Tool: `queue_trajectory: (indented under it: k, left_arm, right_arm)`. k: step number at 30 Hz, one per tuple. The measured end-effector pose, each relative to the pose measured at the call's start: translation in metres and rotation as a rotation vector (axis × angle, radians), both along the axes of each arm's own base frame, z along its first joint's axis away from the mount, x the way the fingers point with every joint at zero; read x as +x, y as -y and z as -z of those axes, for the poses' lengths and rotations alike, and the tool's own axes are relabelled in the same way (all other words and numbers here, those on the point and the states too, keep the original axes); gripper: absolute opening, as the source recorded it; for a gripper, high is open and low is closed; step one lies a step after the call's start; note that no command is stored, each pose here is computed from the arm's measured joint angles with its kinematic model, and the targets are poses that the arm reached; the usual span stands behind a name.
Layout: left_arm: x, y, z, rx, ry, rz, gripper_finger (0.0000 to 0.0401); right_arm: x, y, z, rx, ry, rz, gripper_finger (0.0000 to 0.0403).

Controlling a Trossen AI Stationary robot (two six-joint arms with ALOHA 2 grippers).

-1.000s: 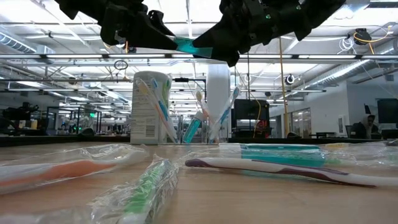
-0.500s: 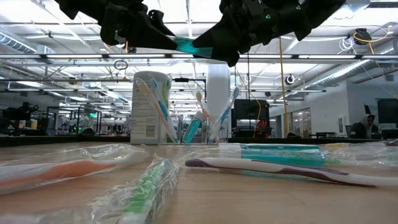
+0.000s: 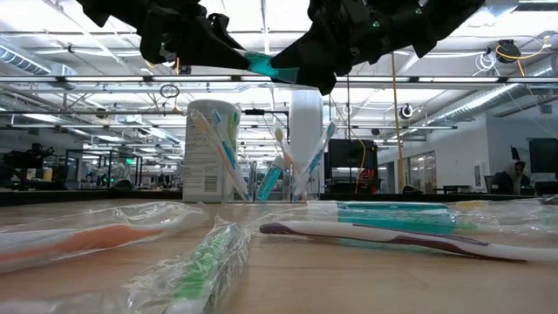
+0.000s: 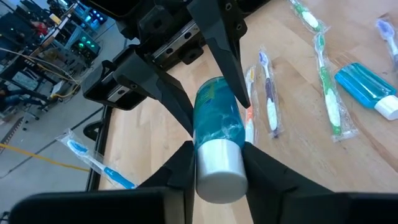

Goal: Pick & Place toothbrushing station
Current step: Put the mouthwash into the transparent organizer

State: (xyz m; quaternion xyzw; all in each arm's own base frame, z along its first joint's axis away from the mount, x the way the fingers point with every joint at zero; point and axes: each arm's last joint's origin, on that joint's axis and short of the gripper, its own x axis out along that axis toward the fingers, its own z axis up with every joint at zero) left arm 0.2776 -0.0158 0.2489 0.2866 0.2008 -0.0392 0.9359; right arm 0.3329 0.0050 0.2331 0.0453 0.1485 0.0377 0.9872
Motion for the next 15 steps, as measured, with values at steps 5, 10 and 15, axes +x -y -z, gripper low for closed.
queue_trajectory:
  k: [5, 10, 15]
  left_arm:
    - [0.000, 0.000, 0.000, 0.000, 0.001, 0.000, 0.0096]
    - [0.000, 0.000, 0.000, -0.009, 0.000, -0.001, 0.0099]
    - [-0.001, 0.000, 0.003, -0.025, -0.028, -0.011, 0.0095]
  right_arm:
    - [0.000, 0.000, 0.000, -0.004, 0.000, 0.003, 0.0160]
    - [-0.001, 0.000, 0.002, -0.017, -0.003, 0.001, 0.0176]
    - [-0.005, 0.002, 0.012, -0.029, -0.033, 0.011, 0.0206]
